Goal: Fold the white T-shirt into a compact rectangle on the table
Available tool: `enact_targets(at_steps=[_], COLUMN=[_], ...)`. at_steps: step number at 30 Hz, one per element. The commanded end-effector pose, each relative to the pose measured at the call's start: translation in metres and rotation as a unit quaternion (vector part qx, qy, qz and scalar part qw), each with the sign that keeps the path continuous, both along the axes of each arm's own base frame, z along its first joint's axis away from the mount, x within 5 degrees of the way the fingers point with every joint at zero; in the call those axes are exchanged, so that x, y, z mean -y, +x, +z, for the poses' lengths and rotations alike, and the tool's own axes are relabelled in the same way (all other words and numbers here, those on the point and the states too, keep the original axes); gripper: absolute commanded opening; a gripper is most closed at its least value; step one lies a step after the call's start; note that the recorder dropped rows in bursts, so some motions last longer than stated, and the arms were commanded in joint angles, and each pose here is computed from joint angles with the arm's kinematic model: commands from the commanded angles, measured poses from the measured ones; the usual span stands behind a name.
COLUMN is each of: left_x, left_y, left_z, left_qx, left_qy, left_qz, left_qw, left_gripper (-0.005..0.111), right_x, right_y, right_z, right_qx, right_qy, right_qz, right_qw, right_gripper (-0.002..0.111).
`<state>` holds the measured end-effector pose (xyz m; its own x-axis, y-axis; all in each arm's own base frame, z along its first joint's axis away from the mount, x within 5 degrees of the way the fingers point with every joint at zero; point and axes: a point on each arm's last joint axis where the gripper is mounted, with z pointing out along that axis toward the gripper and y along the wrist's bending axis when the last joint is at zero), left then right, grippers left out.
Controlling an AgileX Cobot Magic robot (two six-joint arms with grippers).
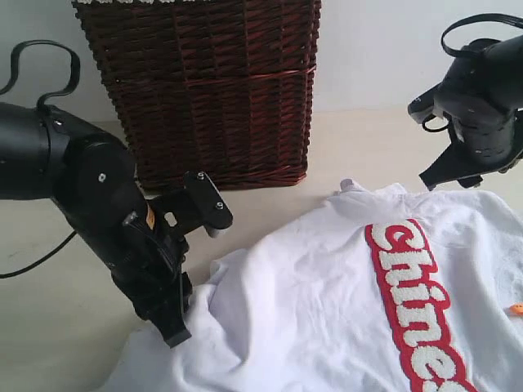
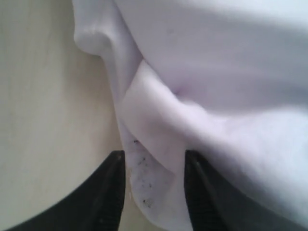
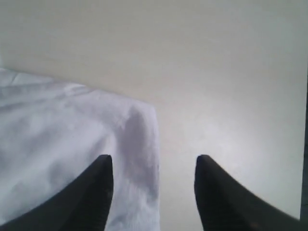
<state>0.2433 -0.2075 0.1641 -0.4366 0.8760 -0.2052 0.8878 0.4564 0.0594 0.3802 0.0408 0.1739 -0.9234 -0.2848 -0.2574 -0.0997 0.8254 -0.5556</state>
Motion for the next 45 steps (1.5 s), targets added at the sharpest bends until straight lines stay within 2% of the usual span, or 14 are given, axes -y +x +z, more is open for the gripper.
enact_targets(at_steps=[1,6,11,21,24,29,33,37,42,45], left_x=[0.009,0.017,0.018,0.013,0.015,0.017,0.017,0.02,0.021,0.022], left_y=[0.005,0.006,0.003,-0.006,-0.009,-0.009,-0.011,-0.018,-0.008,-0.001], left_z=[0.005,0.012,0.015,0.053,0.054,0.049,0.048,0.037,0.001,-0.015], left_qx=[-0.004,-0.013,-0.021,0.004,-0.007,-0.013,-0.03,-0.089,-0.071,-0.055], left_qy=[-0.034,-0.068,-0.075,-0.116,-0.125,-0.124,-0.125,-0.115,-0.078,-0.065], left_qz=[0.023,0.03,0.011,0.007,0.003,-0.009,-0.005,0.0,0.01,0.015], left_qw=[0.999,0.997,0.997,0.993,0.992,0.992,0.992,0.989,0.994,0.996], left_gripper=[0.041,0.041,0.041,0.041,0.041,0.041,0.041,0.044,0.061,0.062], right_x=[-0.008,-0.023,-0.034,-0.038,-0.038,-0.038,-0.038,-0.04,-0.041,-0.042], right_y=[-0.006,-0.013,-0.016,-0.016,-0.016,-0.016,-0.016,-0.016,-0.016,-0.016], right_z=[0.017,0.024,0.022,0.022,0.022,0.022,0.022,0.022,0.022,0.022], right_qx=[-0.014,-0.032,-0.051,-0.051,-0.049,-0.053,-0.054,-0.052,-0.051,-0.051], right_qy=[0.058,0.143,0.206,0.225,0.226,0.22,0.221,0.227,0.234,0.238], right_qz=[0.028,0.059,0.072,0.08,0.081,0.094,0.095,0.099,0.103,0.101], right_qw=[0.998,0.987,0.975,0.97,0.97,0.969,0.969,0.968,0.965,0.965], right_gripper=[0.051,0.051,0.051,0.051,0.042,0.017,0.002,0.0,0.0,0.0])
